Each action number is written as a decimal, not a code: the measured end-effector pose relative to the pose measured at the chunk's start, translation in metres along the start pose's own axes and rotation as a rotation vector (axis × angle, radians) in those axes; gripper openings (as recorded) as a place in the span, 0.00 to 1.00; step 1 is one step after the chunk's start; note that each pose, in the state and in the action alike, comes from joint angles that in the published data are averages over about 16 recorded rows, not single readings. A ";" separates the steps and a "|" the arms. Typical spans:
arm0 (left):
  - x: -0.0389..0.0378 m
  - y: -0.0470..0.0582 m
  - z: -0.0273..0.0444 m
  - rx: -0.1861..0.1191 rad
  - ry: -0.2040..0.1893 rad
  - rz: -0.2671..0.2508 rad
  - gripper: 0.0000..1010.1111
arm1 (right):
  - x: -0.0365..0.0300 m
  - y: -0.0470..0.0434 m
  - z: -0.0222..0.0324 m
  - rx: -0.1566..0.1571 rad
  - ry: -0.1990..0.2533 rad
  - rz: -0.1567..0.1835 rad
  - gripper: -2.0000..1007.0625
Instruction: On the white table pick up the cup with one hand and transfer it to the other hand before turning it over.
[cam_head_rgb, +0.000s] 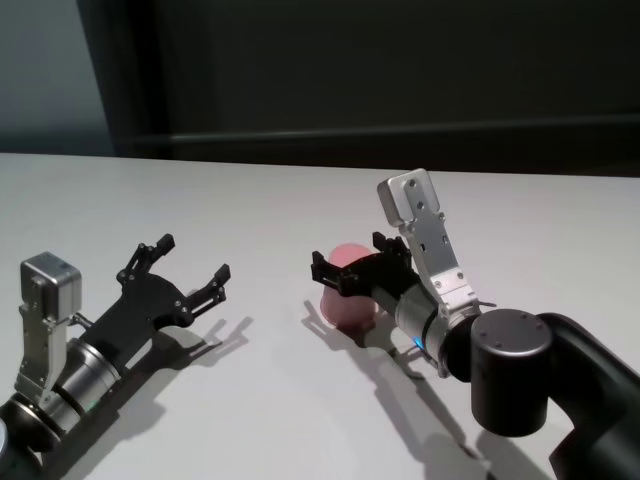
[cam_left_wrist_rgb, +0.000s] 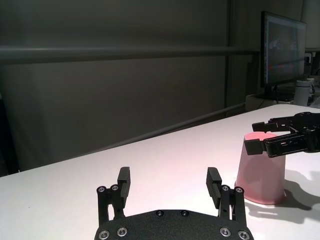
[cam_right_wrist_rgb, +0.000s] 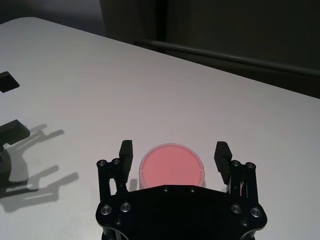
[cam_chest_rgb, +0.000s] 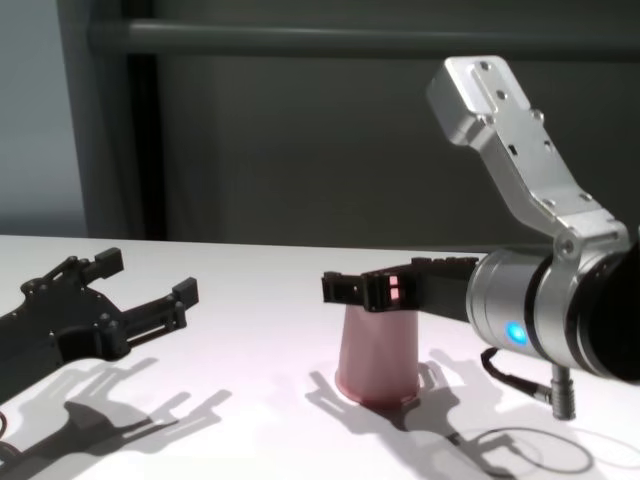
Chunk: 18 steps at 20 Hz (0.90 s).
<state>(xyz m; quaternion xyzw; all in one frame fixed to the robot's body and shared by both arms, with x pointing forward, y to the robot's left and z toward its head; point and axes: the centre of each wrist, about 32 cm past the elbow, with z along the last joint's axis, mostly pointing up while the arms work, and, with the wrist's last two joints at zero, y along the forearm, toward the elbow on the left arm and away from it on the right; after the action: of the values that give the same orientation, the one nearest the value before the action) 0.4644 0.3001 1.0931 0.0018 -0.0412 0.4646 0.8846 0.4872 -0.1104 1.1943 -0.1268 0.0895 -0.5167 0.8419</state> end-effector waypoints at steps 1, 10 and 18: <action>0.0000 0.000 0.0000 0.000 0.000 0.000 0.99 | -0.0001 -0.0006 0.0015 0.007 -0.001 -0.001 1.00; 0.0000 0.000 0.0000 0.000 0.000 0.000 0.99 | 0.0049 -0.0075 0.0139 0.077 -0.019 -0.003 1.00; 0.0000 0.000 0.0000 0.000 0.000 0.000 0.99 | 0.0232 -0.0144 0.0100 0.138 -0.089 0.017 1.00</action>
<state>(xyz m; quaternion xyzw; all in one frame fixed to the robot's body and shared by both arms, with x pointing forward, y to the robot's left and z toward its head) 0.4644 0.3001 1.0931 0.0018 -0.0412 0.4646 0.8846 0.4882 -0.1362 1.2078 -0.0905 0.0171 -0.5083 0.8562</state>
